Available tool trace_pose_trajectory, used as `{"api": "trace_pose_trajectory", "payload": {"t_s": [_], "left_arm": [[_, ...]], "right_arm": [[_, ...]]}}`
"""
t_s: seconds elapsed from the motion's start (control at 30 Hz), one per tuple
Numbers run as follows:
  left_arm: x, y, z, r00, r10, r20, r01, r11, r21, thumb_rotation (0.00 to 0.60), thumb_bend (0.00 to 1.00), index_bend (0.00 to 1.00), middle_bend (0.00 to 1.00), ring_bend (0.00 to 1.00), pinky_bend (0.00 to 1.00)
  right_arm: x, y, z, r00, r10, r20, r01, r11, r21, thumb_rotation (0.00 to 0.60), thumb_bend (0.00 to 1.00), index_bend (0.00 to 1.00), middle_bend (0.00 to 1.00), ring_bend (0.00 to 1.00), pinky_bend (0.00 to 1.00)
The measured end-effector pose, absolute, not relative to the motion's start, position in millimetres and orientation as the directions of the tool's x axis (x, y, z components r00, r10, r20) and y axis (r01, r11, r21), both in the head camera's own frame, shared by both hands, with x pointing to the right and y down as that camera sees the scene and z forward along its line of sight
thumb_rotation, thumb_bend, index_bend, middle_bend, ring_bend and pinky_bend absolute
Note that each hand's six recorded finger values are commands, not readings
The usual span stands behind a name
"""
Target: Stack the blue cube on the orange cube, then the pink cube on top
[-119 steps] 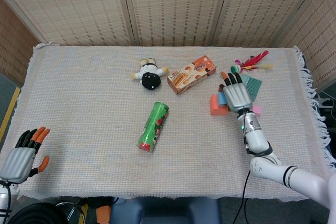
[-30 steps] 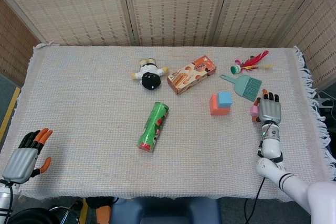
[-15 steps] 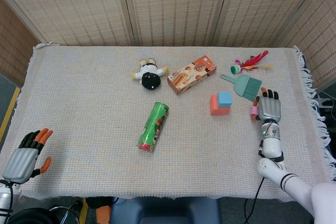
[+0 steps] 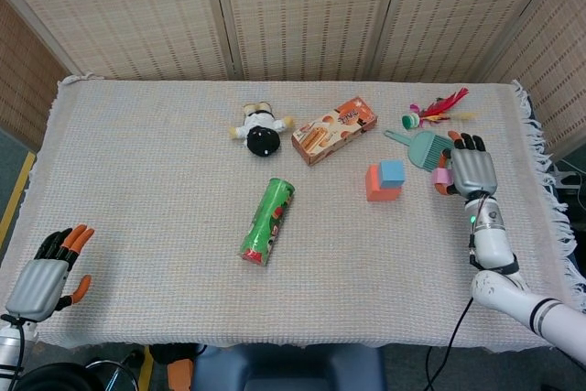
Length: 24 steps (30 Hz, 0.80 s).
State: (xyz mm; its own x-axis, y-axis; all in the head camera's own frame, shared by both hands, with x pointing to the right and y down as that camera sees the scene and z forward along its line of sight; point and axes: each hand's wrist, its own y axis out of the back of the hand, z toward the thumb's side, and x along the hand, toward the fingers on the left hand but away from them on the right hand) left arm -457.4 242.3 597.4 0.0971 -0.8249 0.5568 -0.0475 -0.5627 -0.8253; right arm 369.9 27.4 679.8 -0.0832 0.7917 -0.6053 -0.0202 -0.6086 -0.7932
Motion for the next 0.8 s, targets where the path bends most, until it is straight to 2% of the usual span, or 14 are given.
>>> {"api": "trace_pose_trajectory", "payload": {"t_s": [0.2,0.37,0.57,0.8], "left_arm": [[-459.7,240.1,594.5,0.089,-0.835,0.543,-0.052,-0.548,-0.835,0.600,0.45,0.00,0.00,0.00,0.09],[-460.5,239.8,594.1,0.086,-0.836,0.541,-0.052,-0.546,-0.836,0.600,0.45,0.00,0.00,0.00,0.09],[-461.3,239.8,593.7,0.083,-0.837,0.542,-0.052,-0.546,-0.836,0.600,0.45,0.00,0.00,0.00,0.09],[-462.4,240.5,592.0,0.079,-0.839,0.538,-0.053,-0.542,-0.838,0.600,0.45,0.00,0.00,0.00,0.09]], "right_arm": [[348.6,21.3,650.7,-0.013,0.787,-0.617,0.019,-0.616,-0.787,0.600,0.18,0.56,0.07,0.00,0.00],[323.8,19.6,635.3,0.043,0.739,-0.673,0.093,-0.673,-0.734,0.600,0.18,0.55,0.07,0.00,0.00],[290.7,6.4,629.1,0.096,0.709,-0.699,0.080,-0.705,-0.704,0.600,0.18,0.56,0.07,0.00,0.00],[269.9,0.3,635.5,0.109,0.692,-0.714,0.010,-0.719,-0.695,0.600,0.18,0.57,0.07,0.00,0.00]]}}
